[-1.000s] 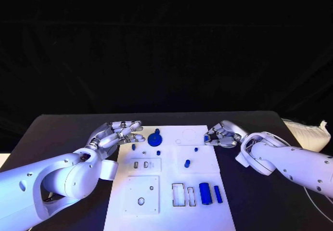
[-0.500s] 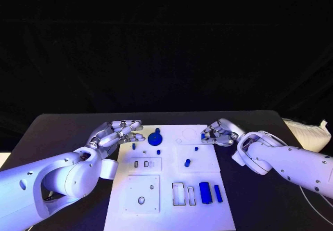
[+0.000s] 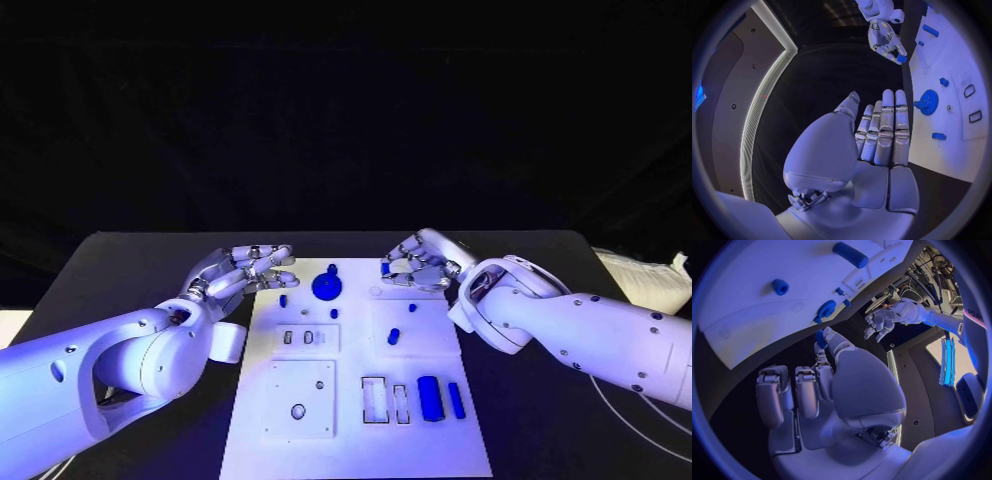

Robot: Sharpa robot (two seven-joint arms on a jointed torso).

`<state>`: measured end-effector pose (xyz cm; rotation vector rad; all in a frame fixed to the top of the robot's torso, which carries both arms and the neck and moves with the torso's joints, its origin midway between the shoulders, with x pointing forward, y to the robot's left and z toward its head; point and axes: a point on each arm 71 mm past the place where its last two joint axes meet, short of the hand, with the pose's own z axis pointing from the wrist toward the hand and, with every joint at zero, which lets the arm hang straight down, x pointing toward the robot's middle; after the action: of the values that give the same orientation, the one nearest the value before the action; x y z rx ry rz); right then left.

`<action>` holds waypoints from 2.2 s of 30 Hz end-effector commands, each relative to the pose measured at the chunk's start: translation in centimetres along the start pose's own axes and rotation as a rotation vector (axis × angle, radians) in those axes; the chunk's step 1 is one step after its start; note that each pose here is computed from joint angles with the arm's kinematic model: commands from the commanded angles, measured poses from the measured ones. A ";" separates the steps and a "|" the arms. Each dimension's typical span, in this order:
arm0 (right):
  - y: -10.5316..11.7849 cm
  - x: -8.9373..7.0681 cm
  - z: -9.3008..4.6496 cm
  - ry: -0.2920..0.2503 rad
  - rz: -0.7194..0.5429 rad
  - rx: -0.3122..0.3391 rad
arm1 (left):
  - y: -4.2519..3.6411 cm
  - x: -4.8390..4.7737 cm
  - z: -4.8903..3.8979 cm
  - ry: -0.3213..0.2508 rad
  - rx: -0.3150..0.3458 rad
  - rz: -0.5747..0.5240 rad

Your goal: Assemble the parts on the task board

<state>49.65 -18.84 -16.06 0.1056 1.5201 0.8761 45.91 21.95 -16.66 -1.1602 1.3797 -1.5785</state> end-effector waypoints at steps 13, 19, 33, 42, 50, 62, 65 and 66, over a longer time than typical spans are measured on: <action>5.1 7.4 1.3 0.165 -0.162 -0.086 | 0.02 -0.55 0.37 -0.002 0.013 -0.013; 5.7 9.4 1.4 0.215 -0.177 -0.098 | 0.05 -0.43 0.42 0.001 0.012 -0.016; 6.5 11.4 1.4 0.280 -0.192 -0.119 | 0.10 -0.22 0.47 0.008 0.008 -0.019; 6.4 11.6 1.2 0.306 -0.206 -0.120 | 0.13 -0.19 0.47 0.009 0.006 -0.020; 5.9 11.7 1.1 0.332 -0.234 -0.098 | 0.15 -0.21 0.47 0.008 0.004 -0.019; 5.9 11.8 1.1 0.340 -0.255 -0.087 | 0.19 -0.22 0.46 0.008 0.001 -0.019; 6.0 11.8 1.1 0.339 -0.257 -0.087 | 0.19 -0.23 0.45 0.008 0.001 -0.019; 6.0 11.8 1.1 0.339 -0.258 -0.087 | 0.19 -0.24 0.45 0.008 0.001 -0.019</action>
<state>46.05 -7.35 -21.00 -0.2824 1.6905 0.8354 46.47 22.22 -16.97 -1.1772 1.3730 -1.5723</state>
